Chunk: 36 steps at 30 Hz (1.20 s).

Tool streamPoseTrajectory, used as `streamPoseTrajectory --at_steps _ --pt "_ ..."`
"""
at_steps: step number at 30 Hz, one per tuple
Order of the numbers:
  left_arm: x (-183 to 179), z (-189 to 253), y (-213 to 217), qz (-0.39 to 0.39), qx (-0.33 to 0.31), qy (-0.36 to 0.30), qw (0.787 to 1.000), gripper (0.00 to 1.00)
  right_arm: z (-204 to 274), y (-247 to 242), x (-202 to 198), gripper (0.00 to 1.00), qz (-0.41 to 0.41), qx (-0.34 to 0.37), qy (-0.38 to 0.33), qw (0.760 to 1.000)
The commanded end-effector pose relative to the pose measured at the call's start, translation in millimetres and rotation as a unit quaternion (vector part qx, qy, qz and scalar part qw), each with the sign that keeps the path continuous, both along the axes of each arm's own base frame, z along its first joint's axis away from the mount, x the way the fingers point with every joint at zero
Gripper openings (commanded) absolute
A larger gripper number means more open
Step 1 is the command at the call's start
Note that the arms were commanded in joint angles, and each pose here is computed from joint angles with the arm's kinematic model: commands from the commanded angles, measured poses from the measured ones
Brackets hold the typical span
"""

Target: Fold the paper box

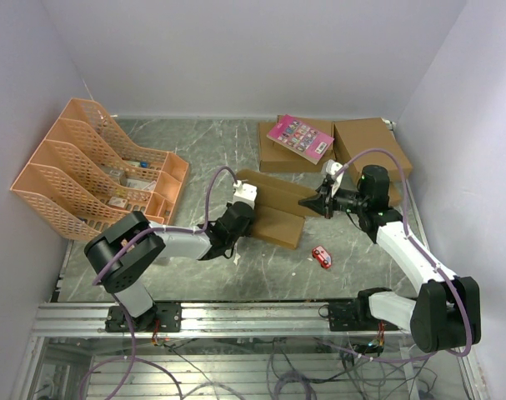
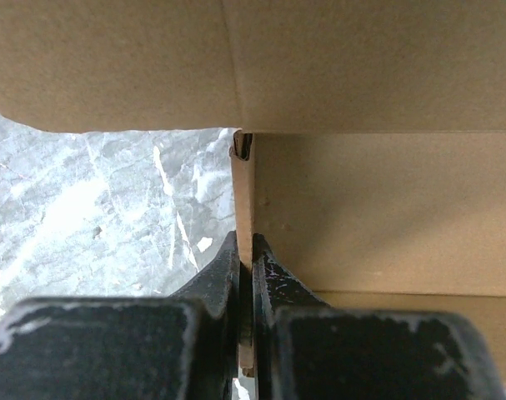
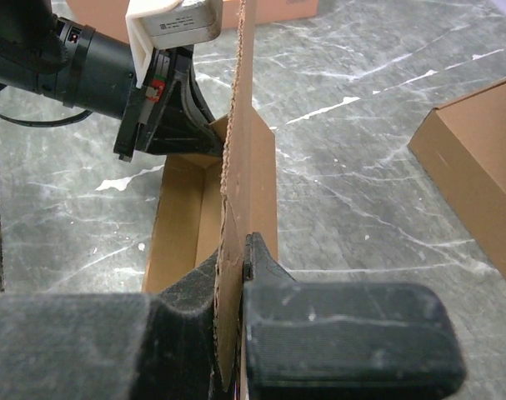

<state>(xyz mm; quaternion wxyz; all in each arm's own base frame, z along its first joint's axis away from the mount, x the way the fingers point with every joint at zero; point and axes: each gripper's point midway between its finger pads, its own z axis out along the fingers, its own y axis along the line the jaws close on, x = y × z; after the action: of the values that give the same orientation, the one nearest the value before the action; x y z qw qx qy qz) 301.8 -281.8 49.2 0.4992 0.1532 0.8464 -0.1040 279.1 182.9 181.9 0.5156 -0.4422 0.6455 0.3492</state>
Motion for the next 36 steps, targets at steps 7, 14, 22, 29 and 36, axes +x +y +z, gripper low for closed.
streamPoseTrajectory --at_steps 7,14,22,29,36 --pt "2 21 0 0.006 -0.016 -0.004 1.0 0.41 10 2 6 0.0 0.005 0.002 -0.015 1.0" --pt "-11 43 2 -0.009 -0.054 -0.005 0.998 0.54 5 1 7 0.0 0.008 0.011 0.009 1.0" --pt "-48 87 5 -0.096 -0.134 -0.009 0.986 0.62 1 0 6 0.0 0.02 0.024 0.034 0.999" --pt "-46 154 37 -0.153 -0.251 -0.026 0.955 0.76 0 2 1 0.0 0.043 0.03 0.043 0.998" --pt "-23 211 53 -0.217 -0.253 -0.057 0.941 0.77 -1 5 -4 0.0 0.067 0.033 0.046 0.996"
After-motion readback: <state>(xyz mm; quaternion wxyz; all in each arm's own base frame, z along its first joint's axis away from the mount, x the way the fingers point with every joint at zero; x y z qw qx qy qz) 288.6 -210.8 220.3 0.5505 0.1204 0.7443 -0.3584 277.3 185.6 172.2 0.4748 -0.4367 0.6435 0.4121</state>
